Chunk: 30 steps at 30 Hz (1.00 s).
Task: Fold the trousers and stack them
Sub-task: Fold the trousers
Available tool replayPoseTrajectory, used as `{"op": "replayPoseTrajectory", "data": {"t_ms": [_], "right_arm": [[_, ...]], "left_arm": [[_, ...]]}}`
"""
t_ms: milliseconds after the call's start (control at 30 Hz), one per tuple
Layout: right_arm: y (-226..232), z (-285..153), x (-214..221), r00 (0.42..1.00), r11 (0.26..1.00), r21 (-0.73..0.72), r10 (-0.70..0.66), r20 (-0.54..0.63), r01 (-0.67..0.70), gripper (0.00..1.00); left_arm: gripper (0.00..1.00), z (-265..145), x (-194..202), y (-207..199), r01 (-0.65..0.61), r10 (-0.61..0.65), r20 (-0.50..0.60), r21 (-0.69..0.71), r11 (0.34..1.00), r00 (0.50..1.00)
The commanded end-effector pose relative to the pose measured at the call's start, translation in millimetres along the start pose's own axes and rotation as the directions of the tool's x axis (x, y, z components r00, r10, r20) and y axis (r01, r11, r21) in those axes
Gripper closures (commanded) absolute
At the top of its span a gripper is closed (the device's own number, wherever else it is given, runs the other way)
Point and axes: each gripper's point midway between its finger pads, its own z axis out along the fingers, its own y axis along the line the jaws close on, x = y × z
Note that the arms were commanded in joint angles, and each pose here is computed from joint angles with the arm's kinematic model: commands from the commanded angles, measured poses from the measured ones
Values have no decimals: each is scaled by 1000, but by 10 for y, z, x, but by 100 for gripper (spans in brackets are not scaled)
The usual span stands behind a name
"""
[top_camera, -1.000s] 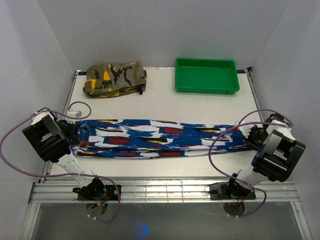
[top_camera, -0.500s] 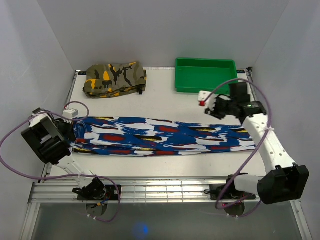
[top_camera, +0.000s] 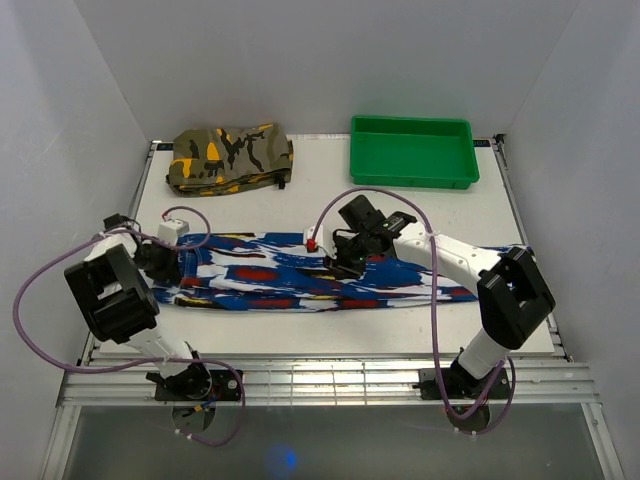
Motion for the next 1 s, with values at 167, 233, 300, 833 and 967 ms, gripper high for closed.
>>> {"op": "replayPoseTrajectory", "data": {"t_ms": [167,233,300,833,967], "right_arm": [[-379,-124,-656,984,994,109,6,179,-26,64],[-484,-177,-890,965,988,147,11,263,-52,60],[-539,-163,-1112,950,983,172,1,311,-57,54],[512,812,-1811,890,925,275,-343,301,263,73],[653,1026,-1743,893,870,425,-377,246,250,81]], "left_arm": [[100,338,-332,-1162,120,-116,-32,308,944,993],[100,369,-432,-1227,148,-145,-37,346,926,989],[100,367,-514,-1258,163,-165,-29,380,910,986],[100,33,-764,-1145,169,-200,53,355,920,978],[100,26,-816,-1166,195,-235,55,391,899,970]]}}
